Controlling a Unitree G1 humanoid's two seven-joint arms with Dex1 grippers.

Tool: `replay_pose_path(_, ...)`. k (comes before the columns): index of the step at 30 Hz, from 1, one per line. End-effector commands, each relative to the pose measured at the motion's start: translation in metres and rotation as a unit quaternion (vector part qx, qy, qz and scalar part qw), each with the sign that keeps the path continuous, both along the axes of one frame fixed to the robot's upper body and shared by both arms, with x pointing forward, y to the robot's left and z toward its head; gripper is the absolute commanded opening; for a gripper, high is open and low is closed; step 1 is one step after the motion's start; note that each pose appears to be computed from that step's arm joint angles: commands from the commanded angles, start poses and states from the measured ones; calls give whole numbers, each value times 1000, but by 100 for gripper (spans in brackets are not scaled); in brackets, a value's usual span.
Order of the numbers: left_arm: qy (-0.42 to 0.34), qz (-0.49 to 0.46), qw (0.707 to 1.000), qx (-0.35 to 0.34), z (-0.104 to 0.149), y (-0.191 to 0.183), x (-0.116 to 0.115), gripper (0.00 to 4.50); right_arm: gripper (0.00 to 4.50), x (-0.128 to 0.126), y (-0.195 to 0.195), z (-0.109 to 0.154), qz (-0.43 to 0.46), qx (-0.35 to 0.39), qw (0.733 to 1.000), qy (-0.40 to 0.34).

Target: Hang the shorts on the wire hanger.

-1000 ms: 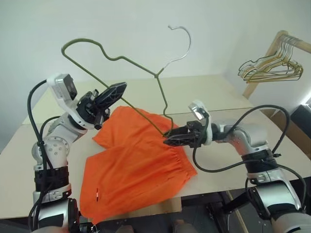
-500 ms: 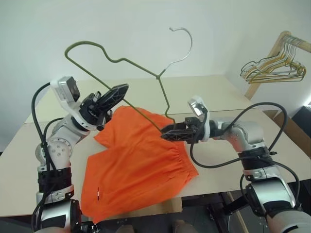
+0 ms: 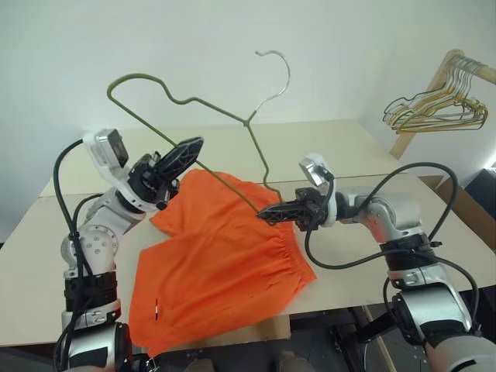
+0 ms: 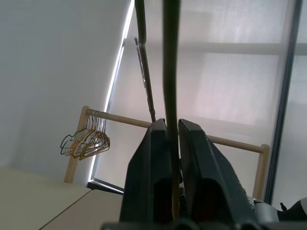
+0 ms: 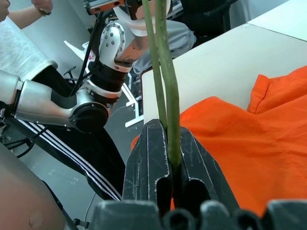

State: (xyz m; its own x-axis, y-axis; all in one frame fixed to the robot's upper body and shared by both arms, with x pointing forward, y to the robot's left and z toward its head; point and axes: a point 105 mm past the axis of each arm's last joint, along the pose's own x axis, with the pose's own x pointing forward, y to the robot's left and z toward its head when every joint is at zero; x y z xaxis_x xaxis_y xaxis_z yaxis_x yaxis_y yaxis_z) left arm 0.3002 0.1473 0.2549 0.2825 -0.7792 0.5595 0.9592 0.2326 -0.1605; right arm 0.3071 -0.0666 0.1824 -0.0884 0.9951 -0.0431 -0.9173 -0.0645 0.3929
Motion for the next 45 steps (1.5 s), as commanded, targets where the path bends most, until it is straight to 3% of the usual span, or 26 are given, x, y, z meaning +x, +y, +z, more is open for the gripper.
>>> replay_pose_path(1, -7, 21, 1000, 16, -4, -1, 3, 166, 0, 2, -4, 16, -12, 27, 999, -18)
replay_pose_path(3, 6, 28, 998, 58, -19, -3, 5, 232, 0, 2, -6, 18, -21, 35, 999, -13)
replay_pose_path(5, 24, 53, 987, 148, -47, -5, 9, 292, 0, 5, -13, 19, -46, 46, 998, 1)
replay_pose_path(10, 41, 116, 939, 321, -98, 4, 16, 438, 0, 1, -53, 7, -120, 21, 991, 49)
replay_pose_path(11, 29, 119, 927, 354, -104, 6, 14, 446, 0, -1, -63, 2, -139, 5, 988, 74)
replay_pose_path(15, -27, 92, 904, 417, -107, 7, -2, 446, 0, -19, -105, -20, -194, -66, 968, 142)
replay_pose_path(19, -84, 87, 862, 493, -115, 8, -6, 446, 0, -43, -142, -34, -214, -92, 946, 225)
replay_pose_path(26, -125, 53, 844, 519, -115, 10, -12, 446, 0, -96, -190, -56, -190, -163, 907, 340)
replay_pose_path(35, -125, 36, 838, 530, -123, 9, -19, 446, 0, -112, -232, -81, -235, -200, 870, 384)
replay_pose_path(45, -127, 30, 845, 519, -124, 3, -21, 446, 0, -113, -227, -101, -229, -198, 869, 393)
